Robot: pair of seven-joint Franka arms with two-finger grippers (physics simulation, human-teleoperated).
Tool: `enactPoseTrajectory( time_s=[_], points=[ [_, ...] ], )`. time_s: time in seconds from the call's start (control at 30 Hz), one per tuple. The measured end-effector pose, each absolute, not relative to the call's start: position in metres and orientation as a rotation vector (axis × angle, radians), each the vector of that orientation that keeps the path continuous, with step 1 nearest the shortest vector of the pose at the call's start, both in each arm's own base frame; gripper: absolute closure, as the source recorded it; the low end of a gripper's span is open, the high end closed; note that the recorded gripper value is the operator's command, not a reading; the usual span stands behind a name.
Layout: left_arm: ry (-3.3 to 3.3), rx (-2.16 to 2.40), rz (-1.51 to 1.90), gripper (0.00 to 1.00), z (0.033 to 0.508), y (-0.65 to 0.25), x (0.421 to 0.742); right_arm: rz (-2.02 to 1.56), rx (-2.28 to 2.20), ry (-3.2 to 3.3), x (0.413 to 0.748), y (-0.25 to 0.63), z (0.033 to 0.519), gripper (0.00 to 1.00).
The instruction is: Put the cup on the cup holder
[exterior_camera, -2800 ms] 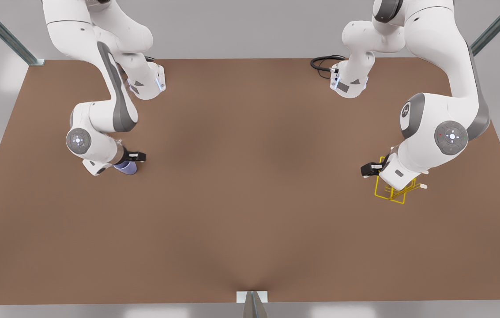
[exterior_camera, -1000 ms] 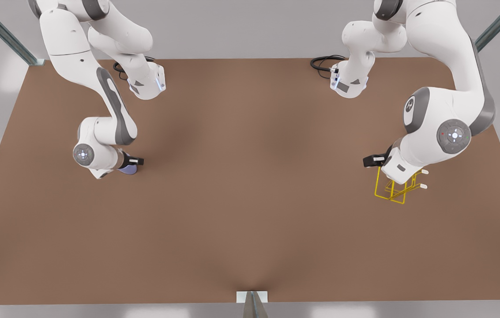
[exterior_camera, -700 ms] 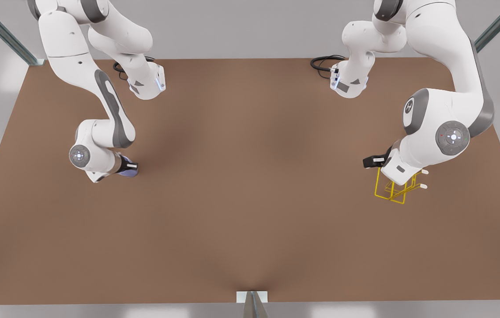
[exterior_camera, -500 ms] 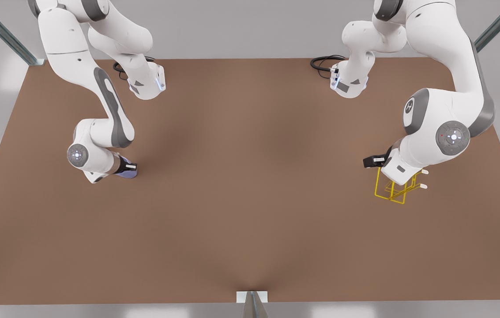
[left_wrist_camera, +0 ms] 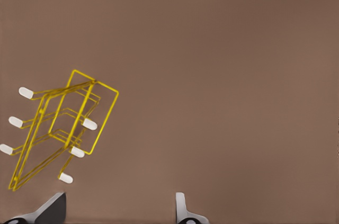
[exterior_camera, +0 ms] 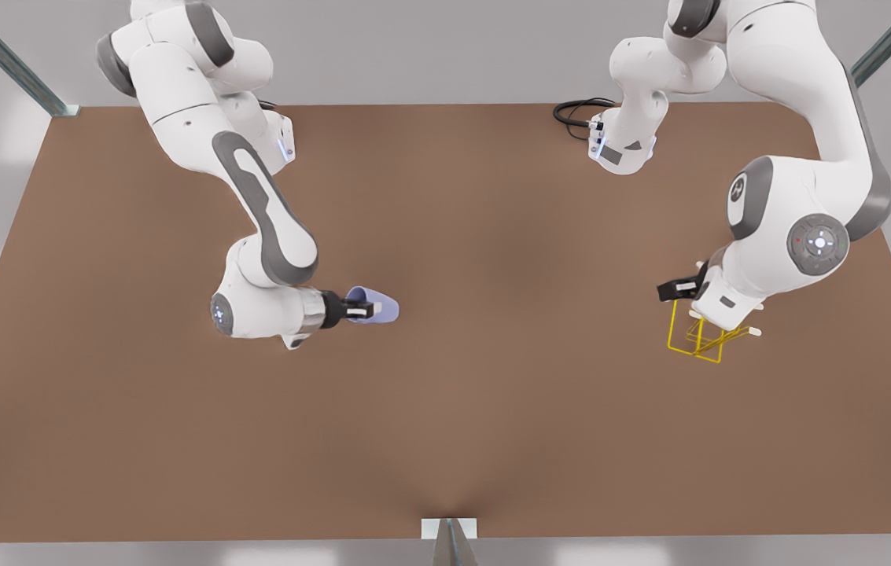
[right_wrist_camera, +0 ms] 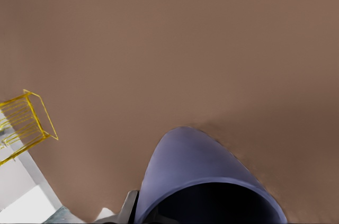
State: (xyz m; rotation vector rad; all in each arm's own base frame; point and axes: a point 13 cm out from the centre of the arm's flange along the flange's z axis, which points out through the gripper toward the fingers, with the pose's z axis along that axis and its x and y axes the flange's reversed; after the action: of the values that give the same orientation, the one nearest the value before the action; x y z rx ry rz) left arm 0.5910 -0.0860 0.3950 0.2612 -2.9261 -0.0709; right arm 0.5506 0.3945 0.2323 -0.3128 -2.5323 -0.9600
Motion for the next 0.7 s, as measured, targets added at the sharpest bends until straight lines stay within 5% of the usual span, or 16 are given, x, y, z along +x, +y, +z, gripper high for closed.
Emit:
enactPoseTrajectory(
  time_s=[0.17, 0.23, 0.43, 0.6, 0.63, 0.67, 0.7],
  points=[
    [-2.918, 0.664, -0.02, 0.0, 0.366, -0.159, 0.632, -1.137, -0.405, -2.261, 0.508, 0.551, 0.231, 0.79],
    [-2.863, 0.877, -0.01, 0.0, 0.352, -0.168, 0.639, -1.199, -0.476, -2.187, 0.52, 0.585, 0.217, 0.79],
    [-2.723, 1.296, -0.033, 0.0, 0.311, -0.26, 0.626, -1.241, -0.705, -2.175, 0.566, 0.58, 0.168, 0.79],
    [-2.624, 1.571, -0.076, 0.0, 0.276, -0.329, 0.61, -1.178, -0.792, -2.198, 0.562, 0.557, 0.126, 0.79],
    [-2.596, 1.631, -0.079, 0.0, 0.27, -0.336, 0.609, -1.16, -0.801, -2.203, 0.558, 0.553, 0.117, 0.45],
    [-2.564, 1.689, -0.08, 0.0, 0.263, -0.341, 0.609, -1.148, -0.81, -2.215, 0.558, 0.547, 0.11, 0.01],
    [-2.533, 1.745, -0.074, 0.0, 0.258, -0.349, 0.609, -1.144, -0.819, -2.228, 0.562, 0.541, 0.108, 0.0]
  ],
)
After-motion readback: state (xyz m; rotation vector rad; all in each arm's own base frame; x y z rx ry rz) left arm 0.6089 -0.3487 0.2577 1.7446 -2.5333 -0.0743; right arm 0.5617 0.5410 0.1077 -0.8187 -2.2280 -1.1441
